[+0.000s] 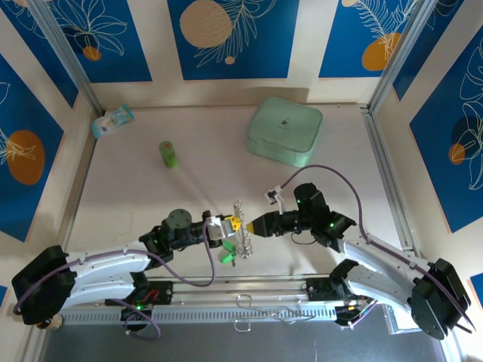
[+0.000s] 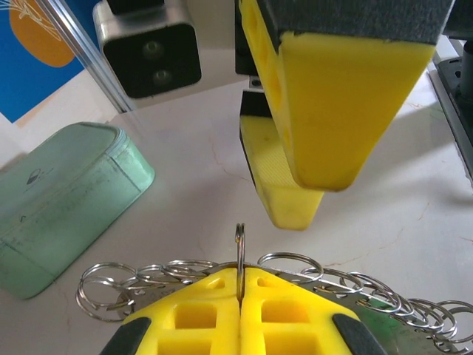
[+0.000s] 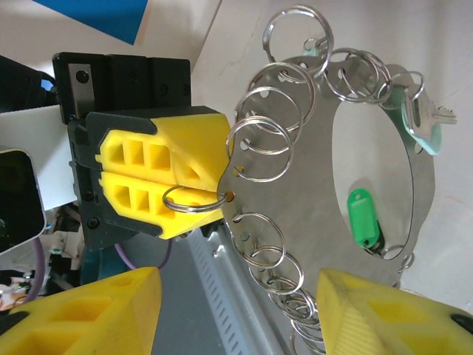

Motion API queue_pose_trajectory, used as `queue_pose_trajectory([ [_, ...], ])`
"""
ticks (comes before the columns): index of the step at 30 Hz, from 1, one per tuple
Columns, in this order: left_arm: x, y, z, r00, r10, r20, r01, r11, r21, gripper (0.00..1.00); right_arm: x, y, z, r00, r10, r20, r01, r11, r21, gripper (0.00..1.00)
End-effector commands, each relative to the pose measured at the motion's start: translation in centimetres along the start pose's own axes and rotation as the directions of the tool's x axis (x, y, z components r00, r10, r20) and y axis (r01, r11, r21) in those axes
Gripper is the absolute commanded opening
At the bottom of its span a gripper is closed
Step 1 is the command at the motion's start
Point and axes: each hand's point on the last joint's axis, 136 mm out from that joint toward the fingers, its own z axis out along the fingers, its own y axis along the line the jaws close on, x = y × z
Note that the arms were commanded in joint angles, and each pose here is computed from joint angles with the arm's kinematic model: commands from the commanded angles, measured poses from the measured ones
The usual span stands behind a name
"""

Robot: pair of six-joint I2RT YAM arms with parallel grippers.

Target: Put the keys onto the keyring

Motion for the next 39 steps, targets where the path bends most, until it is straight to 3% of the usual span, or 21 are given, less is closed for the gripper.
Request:
queue_pose_trajectory([
  [1,-1.2,0.1,-0.1,0.998,-0.009,0.064,0.009,1.000,-0.005,0.00,0.4,0.7,0.3,0.999,0.002,-0.033,-0.005,0.998,-0.067,0.58],
  [10,-1.3,0.1,-0.1,0.998,-0.007,0.069,0.007,1.000,-0.001,0.00,-0.2,1.1,0.9,0.999,-0.025,-0.042,0.021,0.994,-0.105,0.50],
  [21,-1.3,0.1,0.0,0.998,-0.007,0.067,0.008,1.000,-0.004,0.00,-0.1,0.9,1.1,0.999,-0.018,-0.049,0.013,0.994,-0.106,0.30],
  [39,-1.4,0.2,0.0,0.998,-0.007,0.066,0.007,1.000,-0.003,0.00,-0.3,0.2,1.6,0.998,-0.003,-0.060,-0.002,0.997,-0.077,0.21],
])
